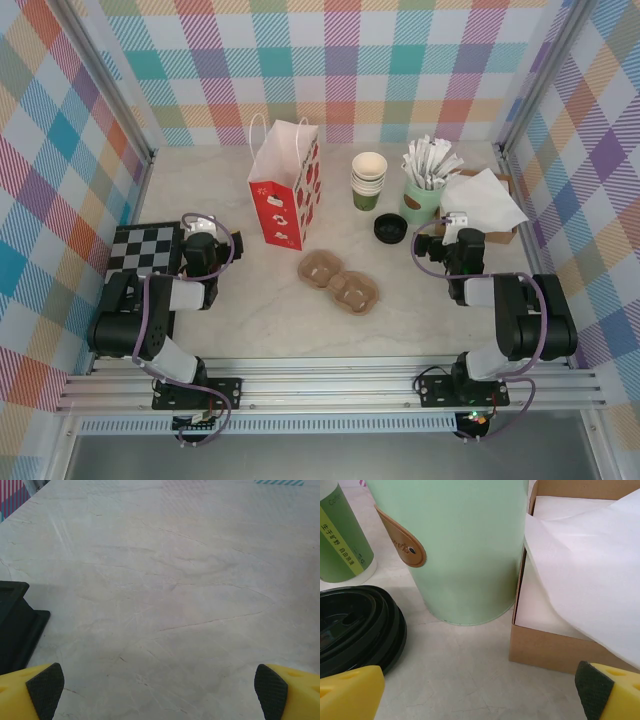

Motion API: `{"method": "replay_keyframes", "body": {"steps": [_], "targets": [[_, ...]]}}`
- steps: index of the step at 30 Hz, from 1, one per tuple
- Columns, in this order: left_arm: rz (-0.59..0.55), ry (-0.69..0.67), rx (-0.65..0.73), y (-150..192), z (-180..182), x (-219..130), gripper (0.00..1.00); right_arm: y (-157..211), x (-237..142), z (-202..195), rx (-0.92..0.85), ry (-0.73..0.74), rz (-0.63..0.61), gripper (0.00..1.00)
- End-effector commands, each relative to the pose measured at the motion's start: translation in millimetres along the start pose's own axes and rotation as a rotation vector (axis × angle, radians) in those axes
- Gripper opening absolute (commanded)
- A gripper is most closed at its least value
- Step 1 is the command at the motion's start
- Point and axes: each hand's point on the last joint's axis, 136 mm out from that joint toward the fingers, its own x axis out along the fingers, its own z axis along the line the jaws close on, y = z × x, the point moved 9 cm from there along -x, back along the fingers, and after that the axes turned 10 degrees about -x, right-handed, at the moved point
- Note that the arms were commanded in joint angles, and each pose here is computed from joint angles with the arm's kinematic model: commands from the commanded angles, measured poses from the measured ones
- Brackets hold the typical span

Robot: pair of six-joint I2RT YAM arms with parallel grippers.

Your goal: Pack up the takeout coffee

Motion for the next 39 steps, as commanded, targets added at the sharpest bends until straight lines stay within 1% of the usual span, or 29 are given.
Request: {"method": "replay_keyframes", "body": {"steps": [1, 19, 23, 25, 27, 29, 33, 35, 36, 38, 39], "targets": [[-0.008, 0.021, -0.006, -2, -2, 1, 1.0, -10, 4, -2, 0.012, -0.01, -0.042, 1.0], [-0.013, 0.023, -0.006, -2, -2, 0, 1.0, -11, 3, -1, 0.011, -0.011, -0.045, 1.0], [0.015, 0.018, 0.005, -16, -6, -3, 1.0, -20, 0, -3, 0.016, -0.012, -0.024, 1.0], [0.012, -0.019, 0.004, -29, -6, -11, 1.0, -32, -8, -2, 0.013, -0.022, -0.015, 1.0], [-0.032, -0.084, -0.042, -51, -4, -26, 1.0, -46, -23, -2, 0.029, -0.019, -0.024, 1.0], [-0.065, -0.113, -0.112, -81, -6, -46, 1.0, -60, -45, -1, 0.121, -0.012, -0.034, 1.0], [-0.136, -0.145, -0.267, -142, -15, -95, 1.0, -91, -94, 11, 0.31, -0.111, -0.081, 1.0], [-0.102, -0.089, -0.337, -164, -23, -115, 1.0, -104, -116, 19, 0.349, -0.178, -0.118, 1.0], [-0.068, -0.019, -0.357, -177, -31, -124, 1.0, -113, -128, 22, 0.361, -0.201, -0.134, 1.0], [0.022, 0.055, -0.374, -194, -45, -135, 1.0, -132, -146, 25, 0.381, -0.232, -0.15, 1.0], [0.063, 0.117, -0.361, -203, -54, -136, 1.0, -145, -153, 27, 0.383, -0.264, -0.158, 1.0]]}}
